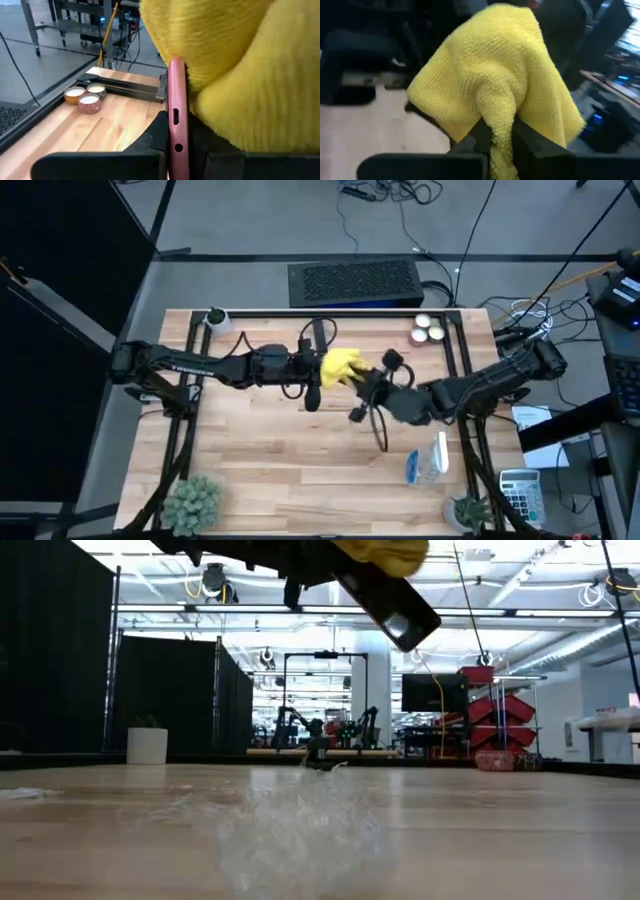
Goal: Apply microfiber cloth
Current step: Wipe the cellphone with a yellow microfiber cloth
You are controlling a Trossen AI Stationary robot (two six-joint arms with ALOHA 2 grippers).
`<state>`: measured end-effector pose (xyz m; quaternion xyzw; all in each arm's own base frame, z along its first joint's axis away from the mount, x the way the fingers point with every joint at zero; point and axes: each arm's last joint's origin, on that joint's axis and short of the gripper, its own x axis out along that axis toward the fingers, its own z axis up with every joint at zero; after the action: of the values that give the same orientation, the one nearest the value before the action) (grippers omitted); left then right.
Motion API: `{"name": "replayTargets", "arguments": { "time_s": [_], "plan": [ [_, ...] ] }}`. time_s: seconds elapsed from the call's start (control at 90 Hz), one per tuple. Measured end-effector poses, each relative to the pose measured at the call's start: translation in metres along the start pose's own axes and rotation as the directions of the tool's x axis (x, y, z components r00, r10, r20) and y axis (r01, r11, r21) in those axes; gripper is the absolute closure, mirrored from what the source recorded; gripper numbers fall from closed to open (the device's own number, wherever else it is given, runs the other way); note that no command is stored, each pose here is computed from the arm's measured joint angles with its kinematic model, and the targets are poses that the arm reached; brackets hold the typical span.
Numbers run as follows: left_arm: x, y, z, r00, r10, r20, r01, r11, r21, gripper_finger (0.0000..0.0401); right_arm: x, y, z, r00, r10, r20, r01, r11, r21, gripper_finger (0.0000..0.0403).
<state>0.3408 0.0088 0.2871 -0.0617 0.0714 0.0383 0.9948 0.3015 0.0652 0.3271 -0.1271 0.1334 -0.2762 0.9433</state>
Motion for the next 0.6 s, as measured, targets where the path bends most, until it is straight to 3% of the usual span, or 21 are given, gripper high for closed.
{"name": "replayTargets", "arguments": {
  "time_s": [0.211,0.489,0.6],
  "plan": [
    [0.001,0.001,-0.004,1.0,0.02,-0.015,-0.02,1.0,0.001,0.0391,0.02,0.005,-0.013,0.998,-0.002,-0.058,0.0,0.999,-0.039,0.0387],
    [-0.002,0.001,0.0,1.0,0.025,0.004,-0.025,1.0,0.004,0.0391,0.006,0.006,-0.043,0.958,-0.126,-0.258,0.079,0.98,-0.184,0.0387],
    [-0.003,0.001,0.003,0.999,0.025,0.022,-0.025,1.0,0.008,0.0391,0.004,0.008,-0.042,0.96,-0.139,-0.242,0.096,0.979,-0.182,0.0387]
  ]
}}
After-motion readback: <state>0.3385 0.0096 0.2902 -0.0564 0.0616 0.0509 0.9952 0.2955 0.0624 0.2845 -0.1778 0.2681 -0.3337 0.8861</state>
